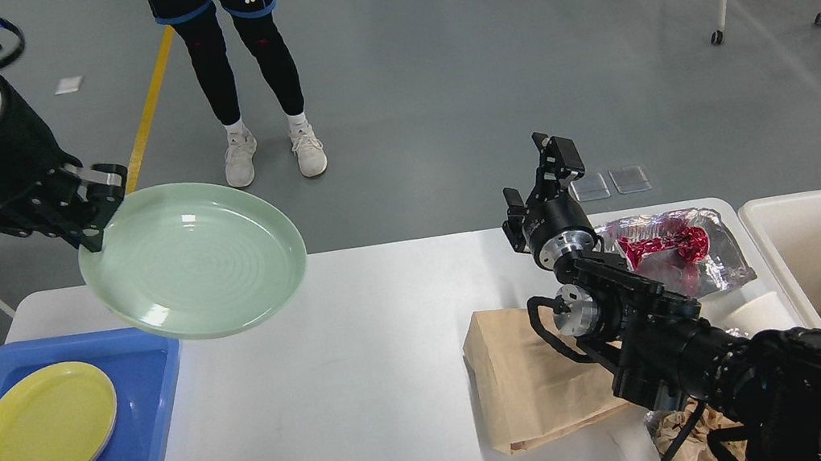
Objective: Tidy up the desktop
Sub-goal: 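Lift the green plate and lay it onto the yellow plate in the tray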
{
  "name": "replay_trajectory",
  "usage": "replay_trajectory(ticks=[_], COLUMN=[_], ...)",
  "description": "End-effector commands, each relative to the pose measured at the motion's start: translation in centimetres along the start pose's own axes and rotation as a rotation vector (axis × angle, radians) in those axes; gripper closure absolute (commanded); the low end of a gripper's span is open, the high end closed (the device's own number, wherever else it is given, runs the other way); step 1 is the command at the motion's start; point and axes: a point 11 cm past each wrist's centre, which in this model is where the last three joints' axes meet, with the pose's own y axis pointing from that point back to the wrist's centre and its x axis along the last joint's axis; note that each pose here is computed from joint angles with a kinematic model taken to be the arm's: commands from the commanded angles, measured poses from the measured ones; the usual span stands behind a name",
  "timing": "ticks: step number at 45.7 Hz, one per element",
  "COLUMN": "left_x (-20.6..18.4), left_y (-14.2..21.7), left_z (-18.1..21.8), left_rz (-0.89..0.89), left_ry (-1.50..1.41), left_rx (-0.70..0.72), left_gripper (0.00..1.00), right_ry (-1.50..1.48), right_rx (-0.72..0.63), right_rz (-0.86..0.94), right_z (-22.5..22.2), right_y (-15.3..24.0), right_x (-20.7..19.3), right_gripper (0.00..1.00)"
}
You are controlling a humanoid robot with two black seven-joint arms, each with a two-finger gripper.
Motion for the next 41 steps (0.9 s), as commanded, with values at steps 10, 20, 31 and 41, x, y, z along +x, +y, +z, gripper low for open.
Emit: replay_trajectory(ticks=[10,20,31,41], left_x=[-1.3,-4.0,-8.0,-10.3], left_y=[-13.5,-21.5,-26.1,-28.6], left_z=[-9.9,-15.8,-19.1,-21.4], left_rz=[-0.024,0.173,0.294,0.316], left_ry=[0.286,0.464,0.541,0.589], left_rx=[0.252,0.435,0.565,0.63], left_gripper=[1.0,1.0,1.0,1.0], right_ry=[0.0,-0.001,-0.001,-0.001], right_rx=[0.001,0.001,0.001,0.001], right_rz=[-0.001,-0.002,-0.002,-0.002], right_z=[-0.1,0.0,0.0,0.0], right_y=[0.0,0.0,0.0,0.0], right_x=[-0.1,-0.1,-0.1,-0.1], right_gripper=[0.0,0.0,0.0,0.0])
